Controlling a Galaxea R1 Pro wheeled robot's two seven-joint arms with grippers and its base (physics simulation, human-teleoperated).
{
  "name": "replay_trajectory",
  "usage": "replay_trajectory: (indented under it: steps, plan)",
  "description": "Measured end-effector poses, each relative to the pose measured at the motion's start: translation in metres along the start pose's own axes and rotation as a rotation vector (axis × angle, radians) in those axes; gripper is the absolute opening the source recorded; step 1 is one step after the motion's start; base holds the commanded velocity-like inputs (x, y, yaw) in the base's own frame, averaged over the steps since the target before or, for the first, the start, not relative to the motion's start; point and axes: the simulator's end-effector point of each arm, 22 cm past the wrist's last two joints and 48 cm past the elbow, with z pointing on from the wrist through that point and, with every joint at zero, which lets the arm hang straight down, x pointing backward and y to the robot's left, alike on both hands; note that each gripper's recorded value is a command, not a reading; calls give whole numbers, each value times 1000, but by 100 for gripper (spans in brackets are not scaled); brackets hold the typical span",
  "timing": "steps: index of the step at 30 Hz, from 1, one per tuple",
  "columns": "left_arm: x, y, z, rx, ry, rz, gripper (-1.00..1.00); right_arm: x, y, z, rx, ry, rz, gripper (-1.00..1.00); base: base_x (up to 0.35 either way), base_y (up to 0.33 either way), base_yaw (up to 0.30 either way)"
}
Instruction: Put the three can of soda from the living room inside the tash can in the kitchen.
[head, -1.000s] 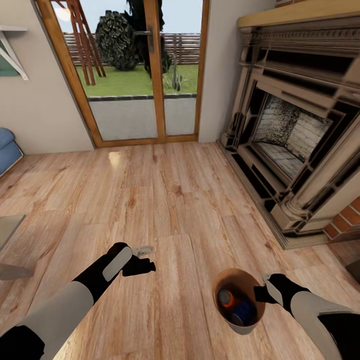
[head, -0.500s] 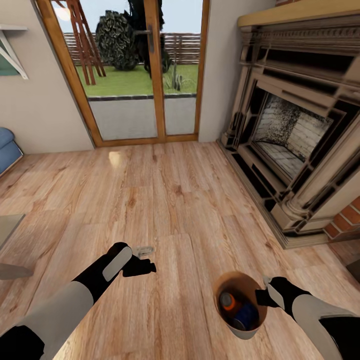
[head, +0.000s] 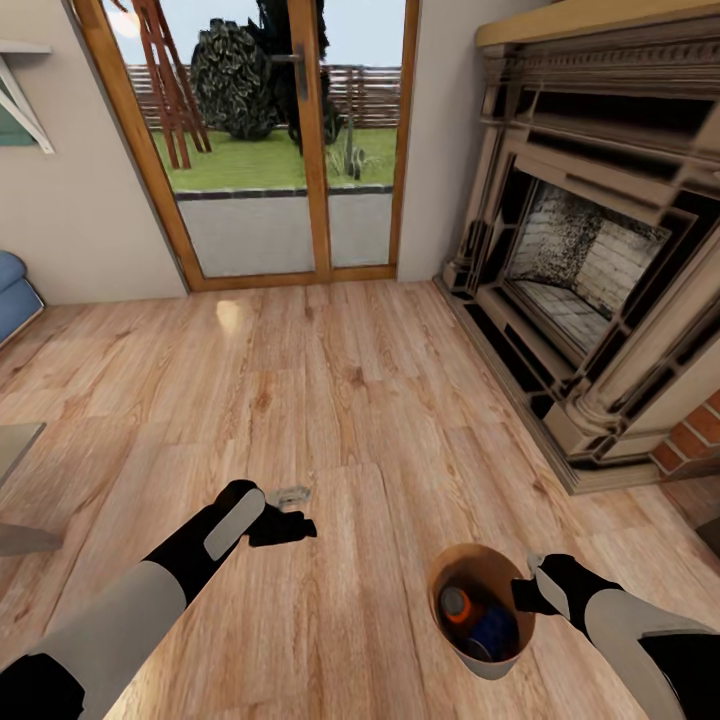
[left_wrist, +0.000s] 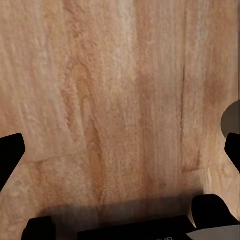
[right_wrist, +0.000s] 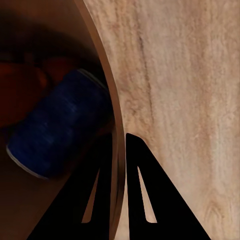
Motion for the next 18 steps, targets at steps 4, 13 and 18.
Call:
replay_trajectory:
  steps: [4, 13, 18]
  plan:
    - [0, 0, 3, 2, -4, 3, 100, 1, 0, 4, -1, 0, 3, -100, 0, 0, 0]
    - [4, 5, 20, 1, -6, 4, 100, 5, 3, 22, -1, -2, 2, -100, 0, 0, 0]
    - [5, 5, 22, 1, -6, 5, 100, 6, 4, 24, -1, -2, 0, -100, 0, 0, 0]
